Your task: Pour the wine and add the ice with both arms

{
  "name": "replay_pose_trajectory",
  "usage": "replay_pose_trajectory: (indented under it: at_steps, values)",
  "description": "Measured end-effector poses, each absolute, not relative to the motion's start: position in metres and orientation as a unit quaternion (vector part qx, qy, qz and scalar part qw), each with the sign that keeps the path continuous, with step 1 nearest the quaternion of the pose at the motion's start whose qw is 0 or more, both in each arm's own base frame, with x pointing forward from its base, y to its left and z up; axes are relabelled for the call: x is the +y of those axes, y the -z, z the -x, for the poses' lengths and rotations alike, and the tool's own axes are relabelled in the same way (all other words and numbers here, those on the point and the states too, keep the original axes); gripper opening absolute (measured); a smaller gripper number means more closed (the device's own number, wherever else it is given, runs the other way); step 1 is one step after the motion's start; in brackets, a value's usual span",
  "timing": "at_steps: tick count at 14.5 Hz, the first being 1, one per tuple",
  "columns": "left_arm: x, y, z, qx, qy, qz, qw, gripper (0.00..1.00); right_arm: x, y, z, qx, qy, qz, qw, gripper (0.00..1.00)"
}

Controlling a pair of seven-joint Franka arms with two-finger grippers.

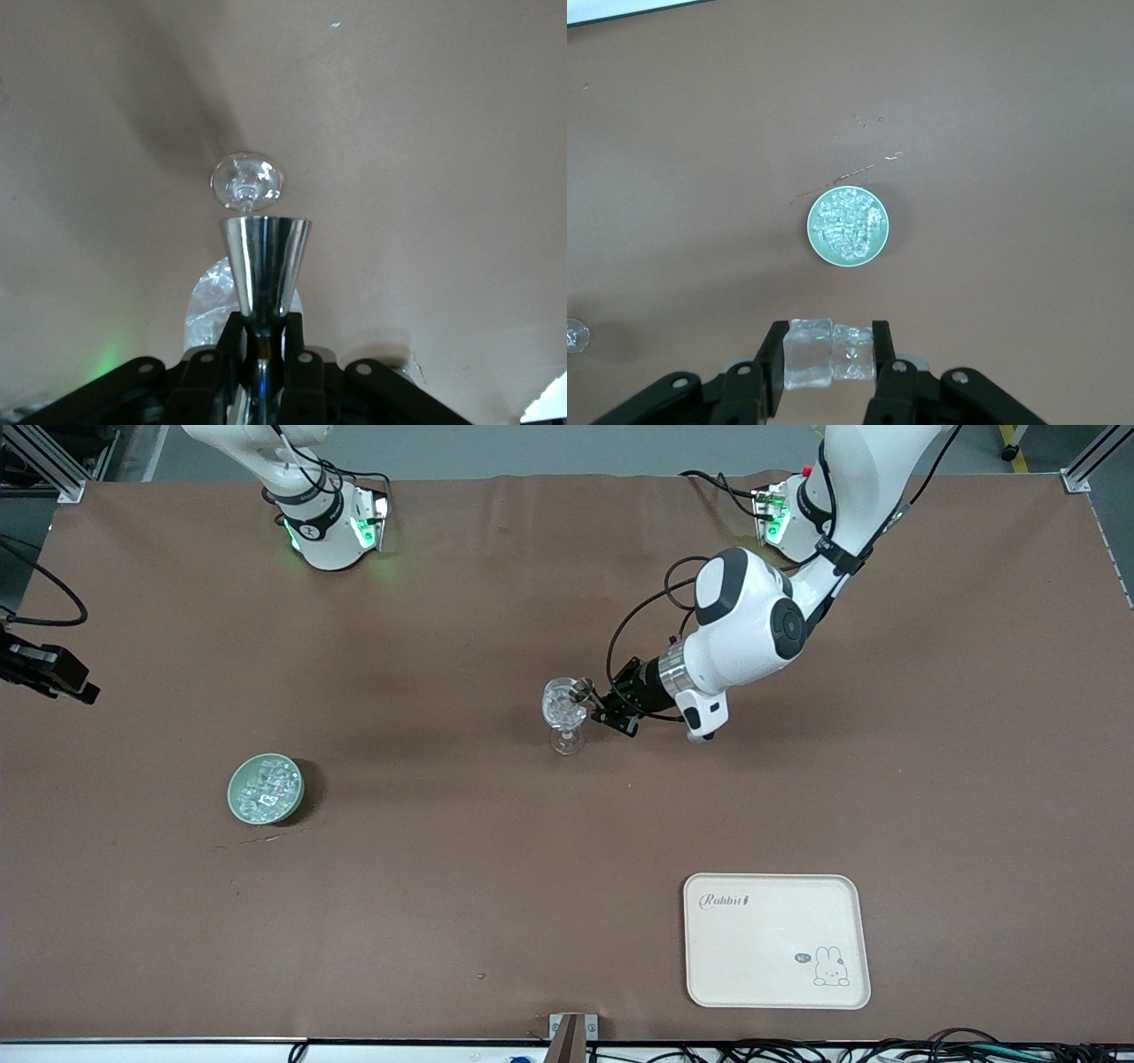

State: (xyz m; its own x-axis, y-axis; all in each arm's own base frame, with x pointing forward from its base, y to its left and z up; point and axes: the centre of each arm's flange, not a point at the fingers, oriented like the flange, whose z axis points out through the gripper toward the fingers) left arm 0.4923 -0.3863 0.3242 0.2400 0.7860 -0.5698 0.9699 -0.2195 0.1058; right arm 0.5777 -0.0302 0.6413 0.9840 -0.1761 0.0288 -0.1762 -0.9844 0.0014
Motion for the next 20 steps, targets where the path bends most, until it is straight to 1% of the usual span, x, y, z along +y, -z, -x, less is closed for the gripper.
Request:
replay_pose_trajectory:
  at_steps: [6, 12, 20]
  values:
    - [-0.403, -0.333, -0.484, 0.582, 0.143, -0.777, 0.191, 0.22, -0.029, -0.641, -0.578, -0.087, -0.014, -0.996, 0.002, 0.42]
    - [-0.416, -0.338, -0.474, 0.584, 0.105, -0.786, 0.175, 0.22, -0.029, -0.641, -0.578, -0.087, -0.015, -0.996, 0.002, 0.42]
    - [-0.42, -0.346, -0.473, 0.576, 0.096, -0.798, 0.151, 0.22, -0.028, -0.641, -0.578, -0.087, -0.014, -0.996, -0.003, 0.42]
